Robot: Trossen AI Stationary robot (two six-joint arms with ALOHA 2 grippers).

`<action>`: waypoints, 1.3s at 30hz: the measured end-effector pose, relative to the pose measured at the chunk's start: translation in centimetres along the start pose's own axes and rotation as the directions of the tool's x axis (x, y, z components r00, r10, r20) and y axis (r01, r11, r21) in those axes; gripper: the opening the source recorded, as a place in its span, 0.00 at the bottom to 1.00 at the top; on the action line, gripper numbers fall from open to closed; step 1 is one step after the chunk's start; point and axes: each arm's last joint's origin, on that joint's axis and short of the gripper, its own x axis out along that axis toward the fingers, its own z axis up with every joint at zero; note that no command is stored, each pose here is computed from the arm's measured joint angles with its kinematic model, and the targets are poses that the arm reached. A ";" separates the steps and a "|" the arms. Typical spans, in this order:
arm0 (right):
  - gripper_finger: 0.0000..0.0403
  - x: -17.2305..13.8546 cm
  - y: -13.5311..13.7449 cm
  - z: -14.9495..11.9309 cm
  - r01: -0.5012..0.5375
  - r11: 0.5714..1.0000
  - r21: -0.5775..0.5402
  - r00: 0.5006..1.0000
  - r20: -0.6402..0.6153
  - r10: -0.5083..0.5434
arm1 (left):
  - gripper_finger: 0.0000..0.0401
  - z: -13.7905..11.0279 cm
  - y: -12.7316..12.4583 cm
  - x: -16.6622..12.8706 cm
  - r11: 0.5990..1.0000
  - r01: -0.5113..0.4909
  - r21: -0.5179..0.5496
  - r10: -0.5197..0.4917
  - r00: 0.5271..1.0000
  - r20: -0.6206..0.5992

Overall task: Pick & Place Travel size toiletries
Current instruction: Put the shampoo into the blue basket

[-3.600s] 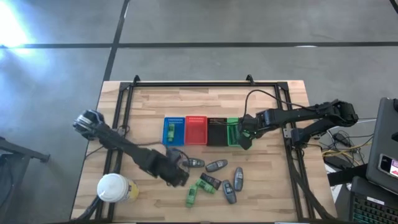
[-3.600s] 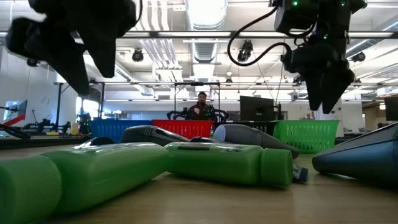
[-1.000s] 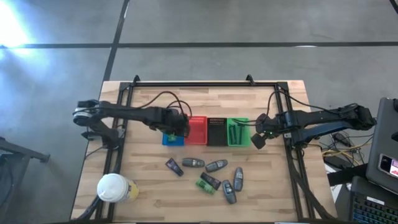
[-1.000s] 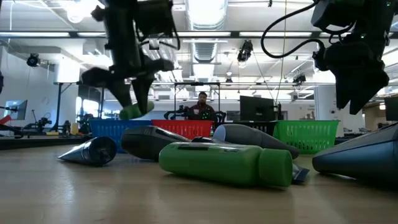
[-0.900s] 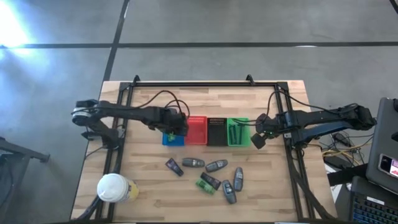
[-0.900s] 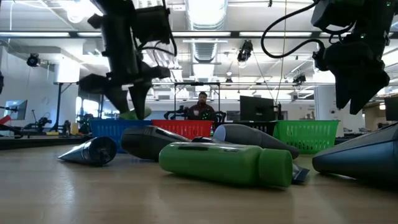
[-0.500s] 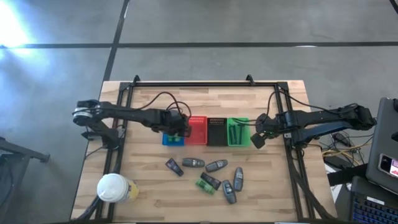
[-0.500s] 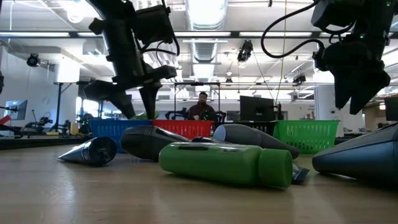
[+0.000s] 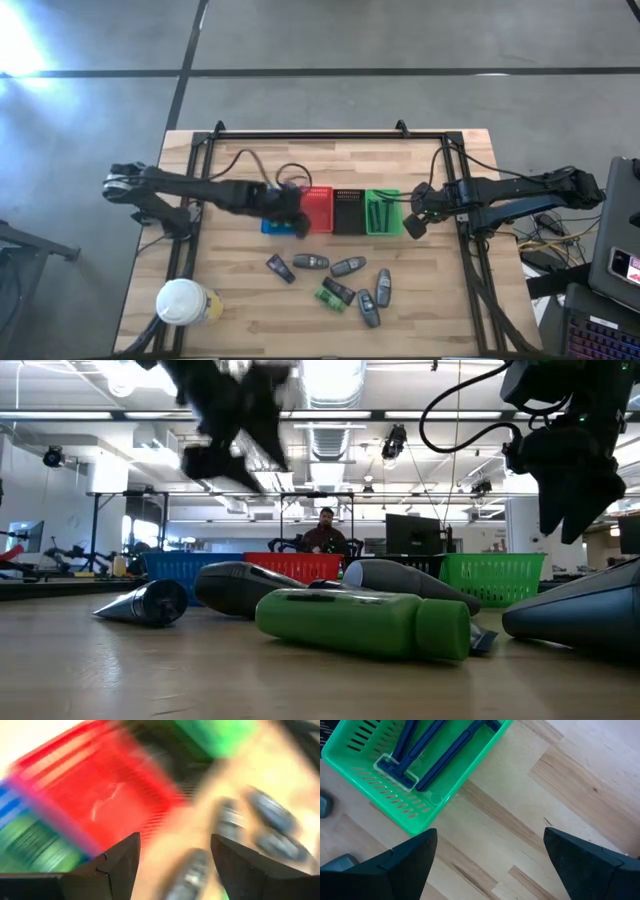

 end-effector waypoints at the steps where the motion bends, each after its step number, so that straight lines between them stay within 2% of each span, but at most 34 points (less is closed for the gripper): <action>1: 0.90 0.0 0.0 0.0 0.000 1.000 -0.007 1.000 0.000 0.000 | 0.61 -0.3 -1.3 -0.4 0.993 0.054 0.106 -0.056 0.998 0.014; 4: 0.90 0.0 0.0 0.0 -0.001 1.000 -0.025 1.000 0.000 0.001 | 0.61 -1.6 -4.7 -1.3 0.918 0.178 0.354 -0.205 0.978 0.039; 6: 0.90 0.0 0.0 0.0 -0.002 0.999 -0.033 1.000 0.002 0.002 | 0.61 -2.3 -6.4 -1.3 0.883 0.215 0.418 -0.261 0.964 0.056; 8: 0.90 0.0 0.0 0.0 -0.002 0.999 -0.036 1.000 0.002 0.002 | 0.61 -2.8 -7.7 -0.8 0.874 0.229 0.428 -0.280 0.958 0.059; 11: 0.90 0.0 0.0 0.0 -0.002 0.999 -0.039 1.000 0.001 0.002 | 0.61 -3.4 -9.3 0.7 0.866 0.233 0.442 -0.274 0.961 0.030; 13: 0.90 0.0 0.0 0.0 -0.002 0.999 -0.039 1.000 0.001 0.002 | 0.61 -3.8 -10.3 1.9 0.838 0.244 0.489 -0.276 0.961 -0.007; 15: 0.90 0.0 0.0 0.0 -0.005 0.999 -0.040 1.000 -0.003 0.004 | 0.61 -4.4 -11.5 3.3 0.787 0.252 0.563 -0.263 0.963 -0.063; 18: 0.90 0.0 0.0 -0.1 -0.002 0.999 -0.043 1.000 -0.015 0.002 | 0.61 -5.5 -12.9 5.4 0.703 0.242 0.669 -0.191 0.970 -0.150; 22: 0.90 0.0 -0.1 -0.2 -0.005 0.998 -0.065 0.999 -0.036 0.003 | 0.61 -6.4 -14.9 7.1 0.620 0.232 0.749 -0.084 0.970 -0.230; 24: 0.90 0.0 -0.1 -0.2 -0.009 0.997 -0.072 0.999 -0.041 0.006 | 0.61 -6.7 -16.0 7.5 0.574 0.239 0.783 -0.065 0.967 -0.247; 28: 0.90 0.2 -0.2 -0.4 -0.005 0.996 -0.092 0.999 -0.048 0.001 | 0.63 -8.1 -17.8 7.9 0.450 0.273 0.850 -0.062 0.959 -0.275; 30: 0.90 0.4 -0.2 -0.5 0.000 0.996 -0.093 0.999 -0.053 -0.005 | 0.66 -8.9 -18.1 8.2 0.411 0.285 0.866 -0.052 0.956 -0.290; 32: 0.90 0.5 -0.3 -0.6 0.005 0.995 -0.095 0.998 -0.057 -0.010 | 0.69 -9.7 -18.1 8.7 0.398 0.294 0.869 -0.033 0.951 -0.307; 39: 0.90 0.7 -0.4 -0.7 0.010 0.995 -0.101 0.998 -0.062 -0.016 | 0.75 -10.6 -17.2 10.3 0.403 0.278 0.872 0.027 0.949 -0.315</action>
